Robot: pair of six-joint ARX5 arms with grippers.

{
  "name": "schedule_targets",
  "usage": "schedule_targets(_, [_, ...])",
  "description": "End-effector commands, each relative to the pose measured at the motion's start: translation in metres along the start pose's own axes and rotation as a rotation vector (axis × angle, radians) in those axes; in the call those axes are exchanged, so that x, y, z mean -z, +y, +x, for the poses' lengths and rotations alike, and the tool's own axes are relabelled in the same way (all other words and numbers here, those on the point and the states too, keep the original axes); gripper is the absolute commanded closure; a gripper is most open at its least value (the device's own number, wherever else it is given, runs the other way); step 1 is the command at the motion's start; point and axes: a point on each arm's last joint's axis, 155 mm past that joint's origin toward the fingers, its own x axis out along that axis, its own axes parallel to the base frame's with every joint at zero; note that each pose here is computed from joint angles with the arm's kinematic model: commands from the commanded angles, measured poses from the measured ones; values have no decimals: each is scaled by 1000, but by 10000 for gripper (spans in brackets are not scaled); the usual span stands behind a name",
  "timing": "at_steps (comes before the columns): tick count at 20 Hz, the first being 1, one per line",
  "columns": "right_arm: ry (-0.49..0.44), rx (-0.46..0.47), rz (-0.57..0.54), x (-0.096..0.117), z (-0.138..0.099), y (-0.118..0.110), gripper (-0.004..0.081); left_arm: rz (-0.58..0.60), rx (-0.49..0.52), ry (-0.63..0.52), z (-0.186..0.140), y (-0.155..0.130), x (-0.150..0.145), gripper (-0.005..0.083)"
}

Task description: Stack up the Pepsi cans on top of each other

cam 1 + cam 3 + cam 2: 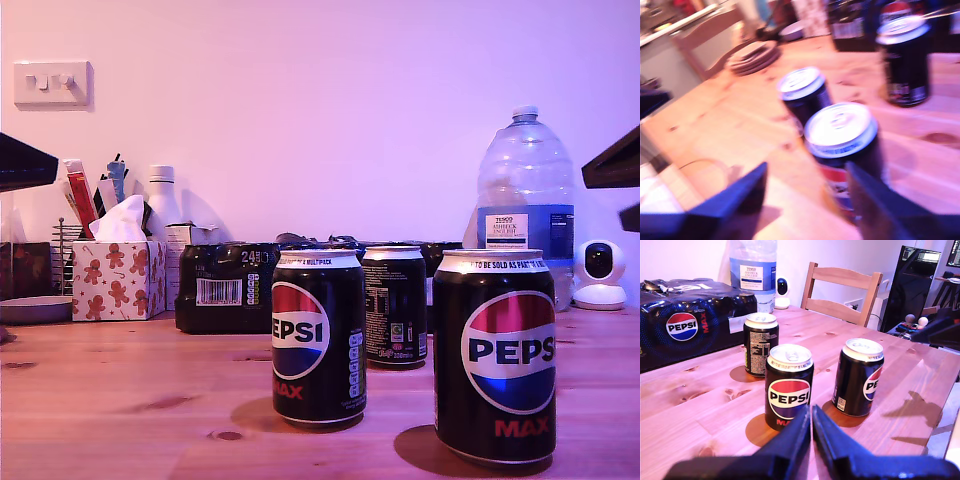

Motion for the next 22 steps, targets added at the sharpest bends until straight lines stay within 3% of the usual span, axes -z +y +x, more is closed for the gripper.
schedule_targets(1, [-11,5,-5,-3,0,0,232,-6,-2,10,1,1,6,793])
schedule_targets(11, [36,27,-100,1,23,-2,165,-15,2,10,1,0,6,793])
schedule_targets(14, [104,33,-146,15,34,-3,165,-17,1,10,1,0,6,793])
schedule_targets(22, [157,149,-253,26,54,-28,164,-33,2,13,1,0,7,793])
